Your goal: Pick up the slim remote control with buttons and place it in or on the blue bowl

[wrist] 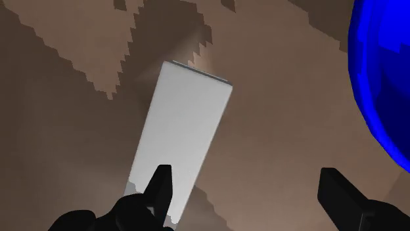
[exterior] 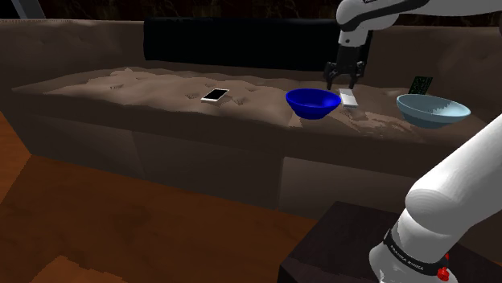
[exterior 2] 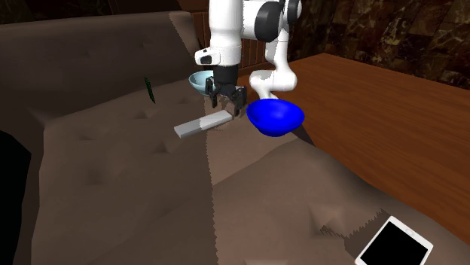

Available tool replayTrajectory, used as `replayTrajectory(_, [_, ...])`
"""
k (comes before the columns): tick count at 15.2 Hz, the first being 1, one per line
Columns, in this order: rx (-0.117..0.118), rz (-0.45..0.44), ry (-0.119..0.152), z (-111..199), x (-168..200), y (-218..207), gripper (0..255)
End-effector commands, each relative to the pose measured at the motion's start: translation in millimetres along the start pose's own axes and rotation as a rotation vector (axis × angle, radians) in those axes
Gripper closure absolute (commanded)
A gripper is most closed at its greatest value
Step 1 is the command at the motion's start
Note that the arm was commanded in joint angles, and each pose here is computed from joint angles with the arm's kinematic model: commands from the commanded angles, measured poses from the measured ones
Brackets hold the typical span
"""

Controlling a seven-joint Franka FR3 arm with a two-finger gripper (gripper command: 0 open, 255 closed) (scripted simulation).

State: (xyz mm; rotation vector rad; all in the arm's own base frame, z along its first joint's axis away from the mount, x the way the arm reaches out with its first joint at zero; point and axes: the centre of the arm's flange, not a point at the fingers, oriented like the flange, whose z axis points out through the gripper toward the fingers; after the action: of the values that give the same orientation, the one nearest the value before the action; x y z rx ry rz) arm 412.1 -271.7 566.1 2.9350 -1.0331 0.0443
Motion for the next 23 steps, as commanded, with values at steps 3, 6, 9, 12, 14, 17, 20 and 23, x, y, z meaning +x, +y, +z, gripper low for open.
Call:
replayTrajectory(3, [-0.012, 0.113, -0.012, 8.3, 31.5, 42.3, 0])
replayTrajectory(6, [-0.018, 0.171, -0.019, 13.7, 46.0, 64.7, 0])
replayTrajectory(9, [-0.018, 0.171, -0.019, 29.5, 45.6, 64.9, 0])
replayTrajectory(12, [-0.018, 0.171, -0.019, 45.4, 45.3, 65.2, 0])
replayTrajectory(14, [-0.018, 0.171, -0.019, 53.7, 45.1, 65.3, 0])
replayTrajectory(17, [-0.018, 0.171, -0.019, 53.7, 45.1, 65.3, 0])
replayTrajectory(20, [-0.018, 0.171, -0.019, 53.7, 45.2, 65.3, 0])
replayTrajectory(23, [-0.018, 0.171, -0.019, 53.6, 45.2, 65.3, 255])
